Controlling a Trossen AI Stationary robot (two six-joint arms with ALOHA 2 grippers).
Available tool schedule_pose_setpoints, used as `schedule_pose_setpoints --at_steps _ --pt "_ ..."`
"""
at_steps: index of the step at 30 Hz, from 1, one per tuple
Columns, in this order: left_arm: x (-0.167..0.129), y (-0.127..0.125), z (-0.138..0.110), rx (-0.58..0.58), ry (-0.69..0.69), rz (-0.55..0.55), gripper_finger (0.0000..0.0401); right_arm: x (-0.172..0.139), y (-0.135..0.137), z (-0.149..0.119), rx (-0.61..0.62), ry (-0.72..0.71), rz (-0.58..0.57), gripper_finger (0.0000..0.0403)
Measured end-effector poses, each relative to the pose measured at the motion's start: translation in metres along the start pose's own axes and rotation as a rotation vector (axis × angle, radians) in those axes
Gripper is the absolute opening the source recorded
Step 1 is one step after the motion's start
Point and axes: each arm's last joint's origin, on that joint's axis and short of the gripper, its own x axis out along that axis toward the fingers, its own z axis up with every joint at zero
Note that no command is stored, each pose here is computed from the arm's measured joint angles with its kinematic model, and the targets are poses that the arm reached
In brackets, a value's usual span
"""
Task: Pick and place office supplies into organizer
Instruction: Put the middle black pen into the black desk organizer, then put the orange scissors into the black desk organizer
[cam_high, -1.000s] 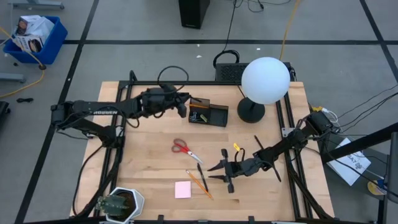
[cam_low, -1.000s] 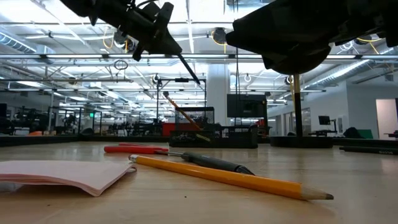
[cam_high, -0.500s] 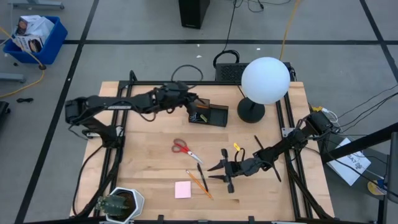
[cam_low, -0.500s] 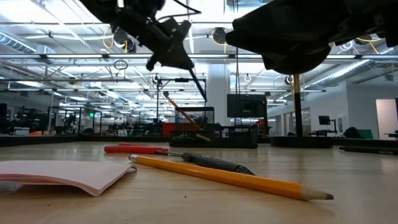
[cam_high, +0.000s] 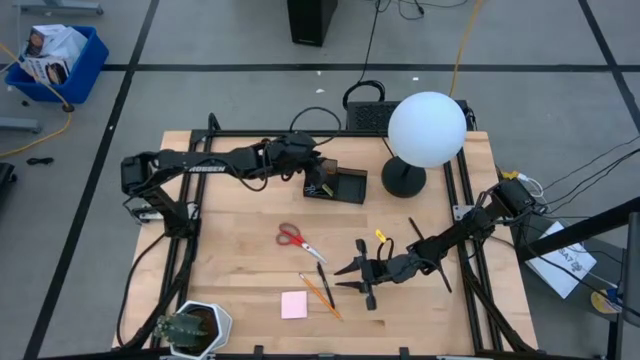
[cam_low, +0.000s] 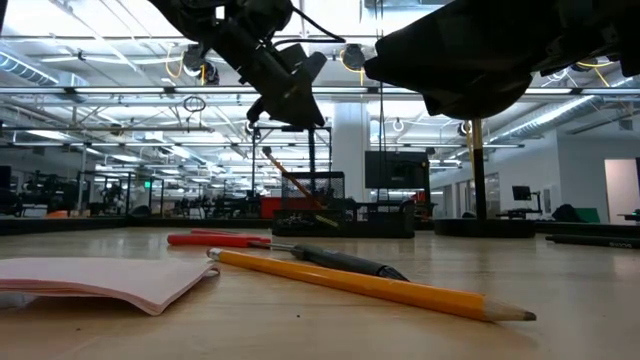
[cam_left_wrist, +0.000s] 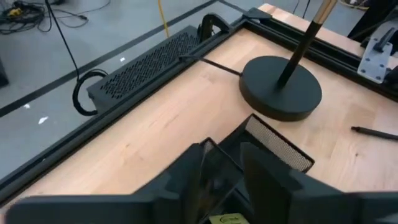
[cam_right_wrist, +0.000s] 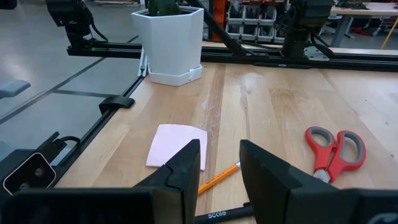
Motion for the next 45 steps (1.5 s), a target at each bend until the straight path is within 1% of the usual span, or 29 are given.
schedule_pose_setpoints --at_steps 3,5,8,11,17,22,24,28,30,33,36,39,43,45 --pt "0.0 0.0 0.0 0.001 0.004 0.001 0.0157 0.0 0.0 0.0 -0.001 0.002 0.0 0.0105" --pt "0.0 0.0 -0.001 0.001 0.006 0.002 0.0171 0.0 0.0 -0.001 -0.003 0.008 -0.001 0.0105" --pt "0.0 -0.001 -0.001 0.003 0.007 -0.002 0.0184 0.0 0.0 -0.001 -0.002 0.007 -0.001 0.0105" --pt "-0.001 -0.005 -0.002 0.003 0.012 -0.025 0.0185 0.0 0.0 -0.001 -0.003 0.008 -0.001 0.0105" --pt "-0.005 -0.022 -0.008 0.004 0.074 -0.207 0.0163 0.0 -0.001 -0.004 -0.015 0.042 -0.004 0.0105" --pt "-0.012 -0.047 -0.021 0.074 0.095 -0.247 0.0134 0.0 -0.001 -0.006 -0.021 0.064 -0.004 0.0105" --pt "-0.016 -0.057 -0.028 0.106 0.09 -0.25 0.0121 0.0 0.0 -0.006 0.004 0.066 0.008 0.0105" --pt "-0.019 -0.074 -0.048 0.136 0.032 -0.309 0.0098 -0.002 0.0 -0.01 0.041 0.089 0.065 0.0105" --pt "-0.022 -0.081 -0.056 0.134 -0.006 -0.351 0.0089 -0.004 -0.001 -0.014 0.053 0.104 0.064 0.0105" --pt "-0.028 -0.086 -0.068 0.103 -0.033 -0.396 0.0077 -0.006 -0.004 -0.019 0.067 0.11 0.001 0.0105" --pt "-0.031 -0.09 -0.084 0.115 -0.041 -0.429 0.0067 -0.01 -0.008 -0.026 0.059 0.122 -0.061 0.0106" --pt "-0.035 -0.095 -0.094 0.115 -0.07 -0.466 0.0061 -0.011 -0.013 -0.029 0.057 0.124 -0.111 0.0109" --pt "-0.039 -0.093 -0.11 0.103 -0.109 -0.459 0.0056 -0.007 -0.027 -0.028 0.125 0.121 -0.16 0.0113" --pt "-0.048 -0.087 -0.112 0.096 -0.132 -0.444 0.0057 -0.005 -0.036 -0.029 0.137 0.131 -0.191 0.0117"
